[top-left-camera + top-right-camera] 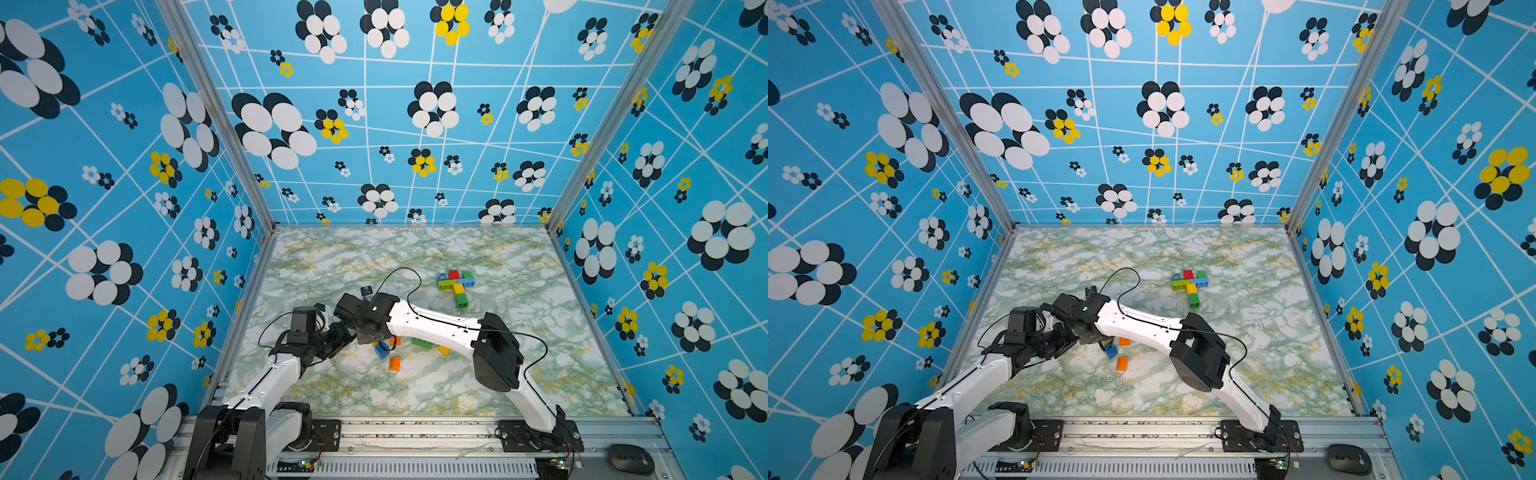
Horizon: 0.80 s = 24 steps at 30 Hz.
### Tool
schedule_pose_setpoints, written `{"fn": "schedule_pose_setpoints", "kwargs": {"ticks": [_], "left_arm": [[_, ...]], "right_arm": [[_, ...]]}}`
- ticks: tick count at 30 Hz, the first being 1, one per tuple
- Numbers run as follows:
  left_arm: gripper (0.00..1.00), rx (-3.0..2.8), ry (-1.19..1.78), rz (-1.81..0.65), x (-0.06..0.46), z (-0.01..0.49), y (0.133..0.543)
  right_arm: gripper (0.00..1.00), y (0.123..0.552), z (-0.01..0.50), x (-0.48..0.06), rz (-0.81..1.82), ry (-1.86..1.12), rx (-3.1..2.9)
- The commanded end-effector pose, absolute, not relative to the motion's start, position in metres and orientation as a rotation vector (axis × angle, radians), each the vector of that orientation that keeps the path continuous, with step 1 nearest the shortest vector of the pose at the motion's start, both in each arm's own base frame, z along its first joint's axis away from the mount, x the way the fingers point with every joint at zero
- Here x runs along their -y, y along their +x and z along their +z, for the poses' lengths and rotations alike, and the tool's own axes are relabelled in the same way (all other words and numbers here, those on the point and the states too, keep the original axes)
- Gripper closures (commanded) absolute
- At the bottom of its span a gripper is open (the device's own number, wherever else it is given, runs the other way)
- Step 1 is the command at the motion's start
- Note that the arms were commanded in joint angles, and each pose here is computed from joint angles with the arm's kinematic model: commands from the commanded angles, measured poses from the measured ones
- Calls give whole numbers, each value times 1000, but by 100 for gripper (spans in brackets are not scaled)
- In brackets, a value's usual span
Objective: Assemble a fork with lego
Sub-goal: Place the lego brick at the center of the board.
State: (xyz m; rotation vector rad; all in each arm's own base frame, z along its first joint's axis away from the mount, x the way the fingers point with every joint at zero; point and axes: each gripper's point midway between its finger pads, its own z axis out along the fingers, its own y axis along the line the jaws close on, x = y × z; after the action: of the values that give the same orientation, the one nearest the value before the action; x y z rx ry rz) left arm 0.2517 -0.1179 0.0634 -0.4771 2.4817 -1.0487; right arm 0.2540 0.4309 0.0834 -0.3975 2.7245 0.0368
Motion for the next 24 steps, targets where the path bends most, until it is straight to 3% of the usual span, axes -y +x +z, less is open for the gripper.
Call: {"fn": "schedule_pose_setpoints", "kwargs": {"ticks": [1,10,15,24], "left_arm": [[33,-2496,-358,-994,130,73,257],[32,-2552,-140,-963,185,73,258],[33,-2544,-141,-981,197,75,265],[33,-2530,-180,-951,182,78,276]], "right_arm": [[100,238,24,-367,-341,-494,-2875],[100,277,39,-311,-221,-257,-2860],[100,286,35,-297,-196,-277,-2858],[100,285,20,-338,30,-809,-2819]]}}
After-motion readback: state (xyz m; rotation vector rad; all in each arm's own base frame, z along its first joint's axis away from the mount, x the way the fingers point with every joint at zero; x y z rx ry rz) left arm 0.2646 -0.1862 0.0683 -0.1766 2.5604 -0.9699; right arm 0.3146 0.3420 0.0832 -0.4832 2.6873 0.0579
